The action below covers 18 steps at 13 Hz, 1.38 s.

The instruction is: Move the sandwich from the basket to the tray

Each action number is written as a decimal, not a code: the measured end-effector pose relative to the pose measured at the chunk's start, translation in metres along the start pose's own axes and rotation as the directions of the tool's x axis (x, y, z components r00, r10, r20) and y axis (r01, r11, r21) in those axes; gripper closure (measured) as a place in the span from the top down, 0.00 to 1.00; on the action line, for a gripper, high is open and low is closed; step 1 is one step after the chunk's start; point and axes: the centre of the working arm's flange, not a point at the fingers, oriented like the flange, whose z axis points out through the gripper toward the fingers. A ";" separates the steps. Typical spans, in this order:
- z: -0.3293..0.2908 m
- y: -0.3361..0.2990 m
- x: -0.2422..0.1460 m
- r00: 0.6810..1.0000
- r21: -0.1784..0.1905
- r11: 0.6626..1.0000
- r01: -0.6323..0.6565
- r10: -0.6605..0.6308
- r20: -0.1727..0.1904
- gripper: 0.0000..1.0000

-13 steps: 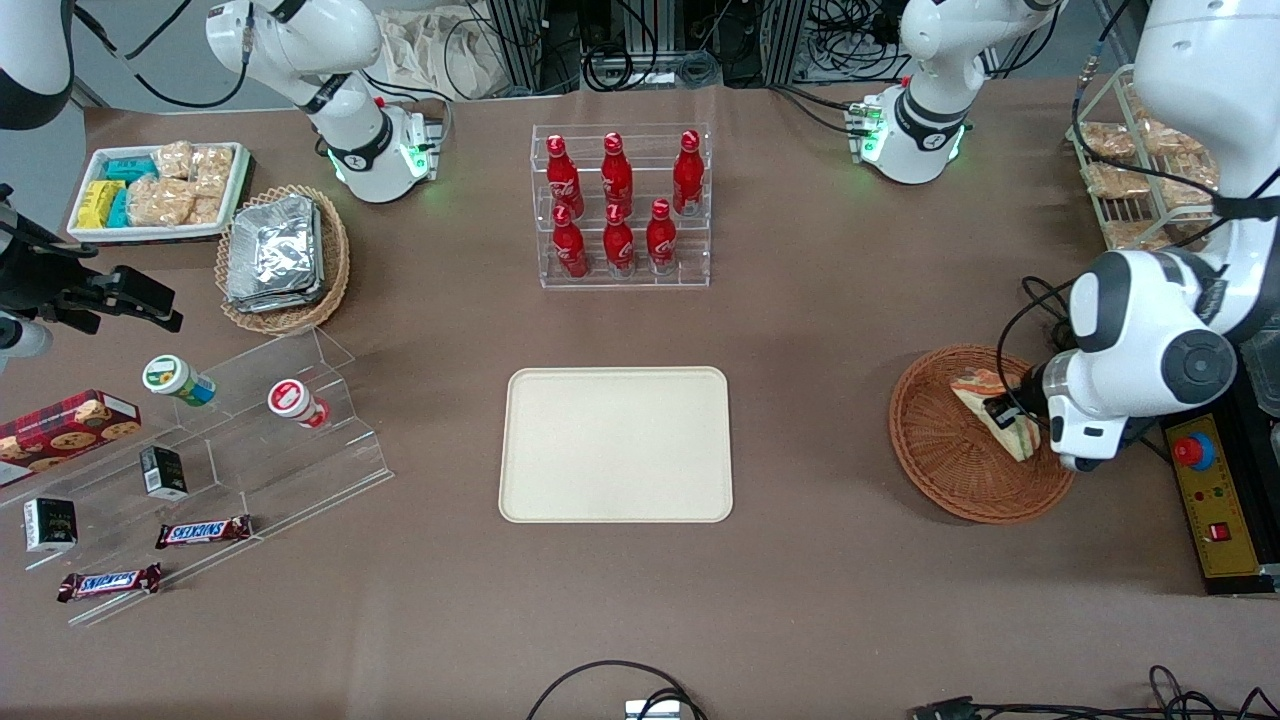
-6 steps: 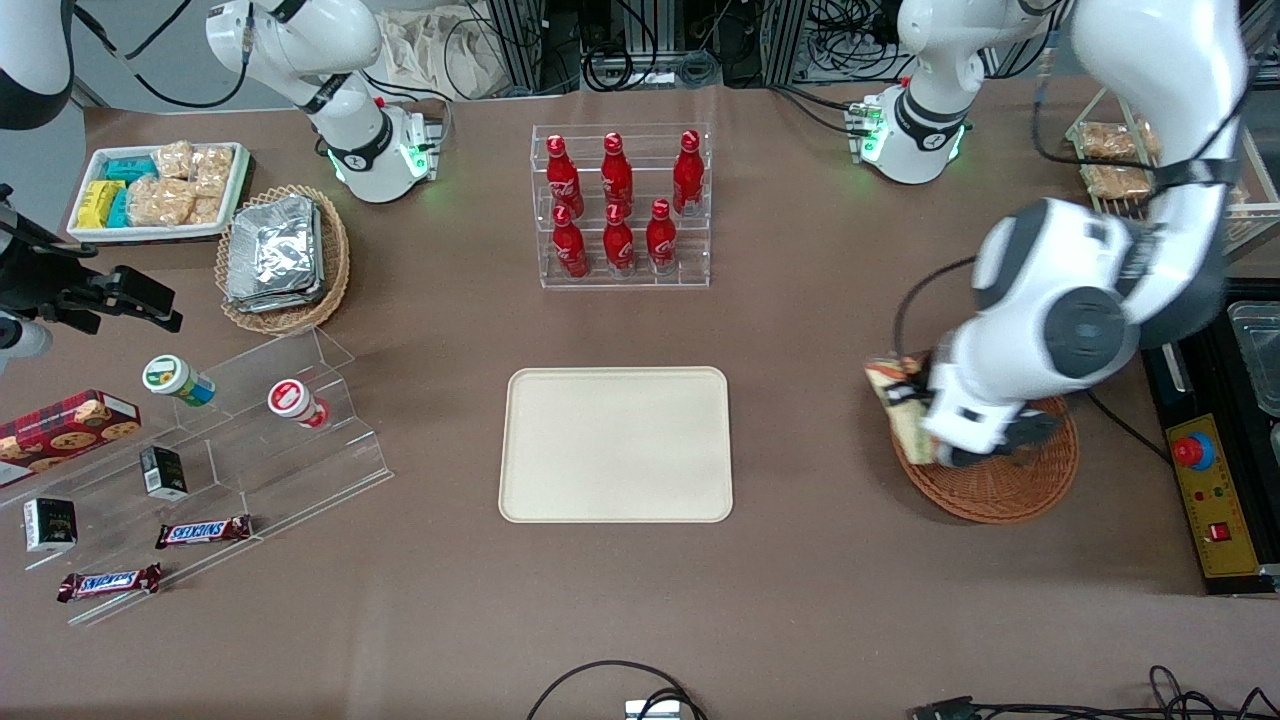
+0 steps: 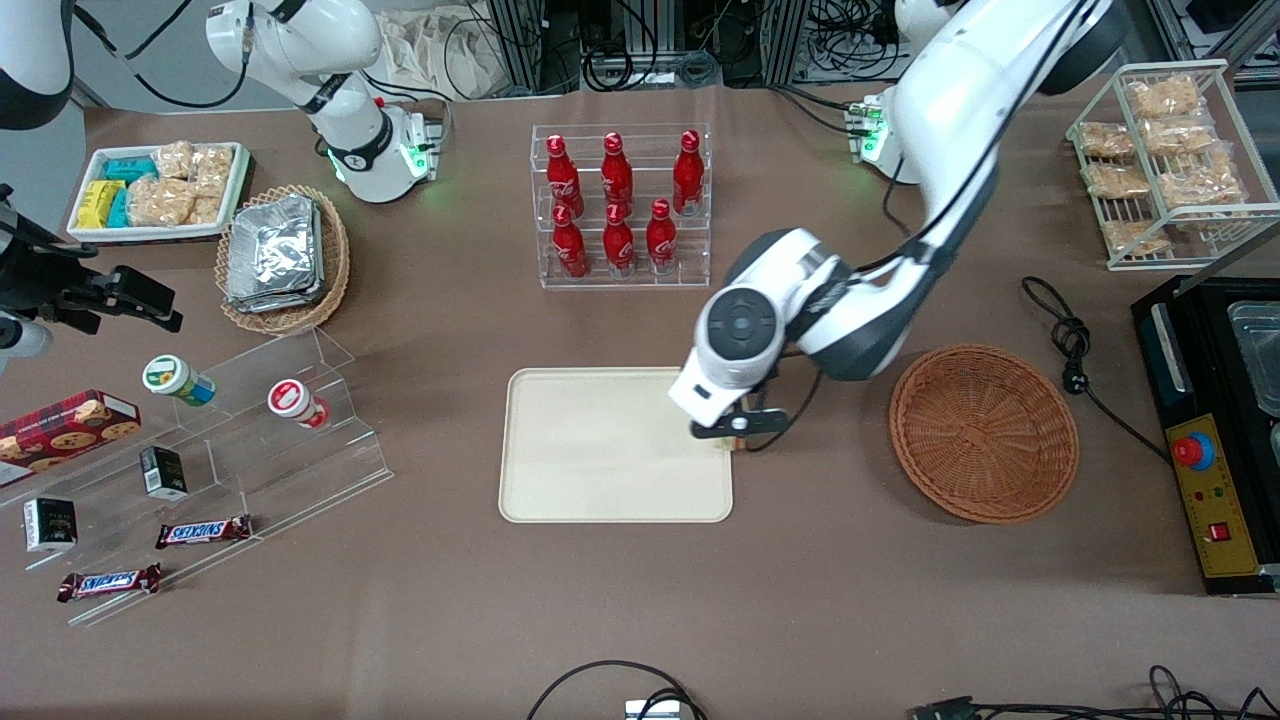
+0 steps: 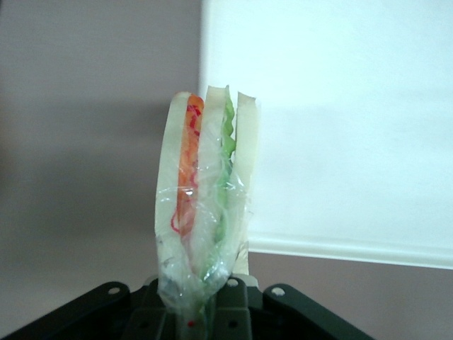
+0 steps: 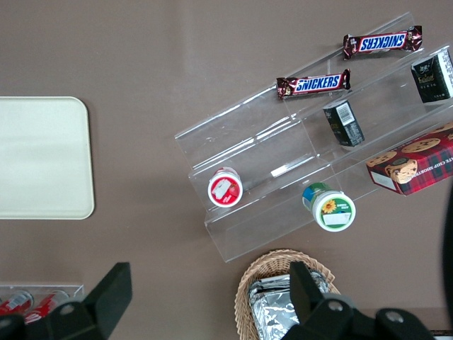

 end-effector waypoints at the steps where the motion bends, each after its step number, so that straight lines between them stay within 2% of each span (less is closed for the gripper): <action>1: 0.021 0.014 -0.001 1.000 -0.007 1.000 -0.019 0.019 -0.014 0.16; 4: 0.074 0.018 0.015 0.996 0.016 0.998 -0.060 0.061 -0.065 0.16; 8: 0.076 0.020 0.021 0.994 0.015 0.998 -0.068 0.069 -0.084 0.16; 10: 0.075 0.020 0.021 0.994 0.014 0.998 -0.066 0.067 -0.086 0.20; 14: 0.054 0.021 0.022 0.992 0.008 0.998 -0.065 0.065 -0.108 0.62; 15: 0.042 0.020 0.021 0.991 0.017 0.998 -0.063 0.065 -0.113 0.73; 17: 0.010 0.014 0.012 0.992 0.060 0.997 -0.056 0.062 -0.112 0.96; 18: -0.010 0.011 0.004 0.992 0.068 0.996 -0.049 0.057 -0.109 1.00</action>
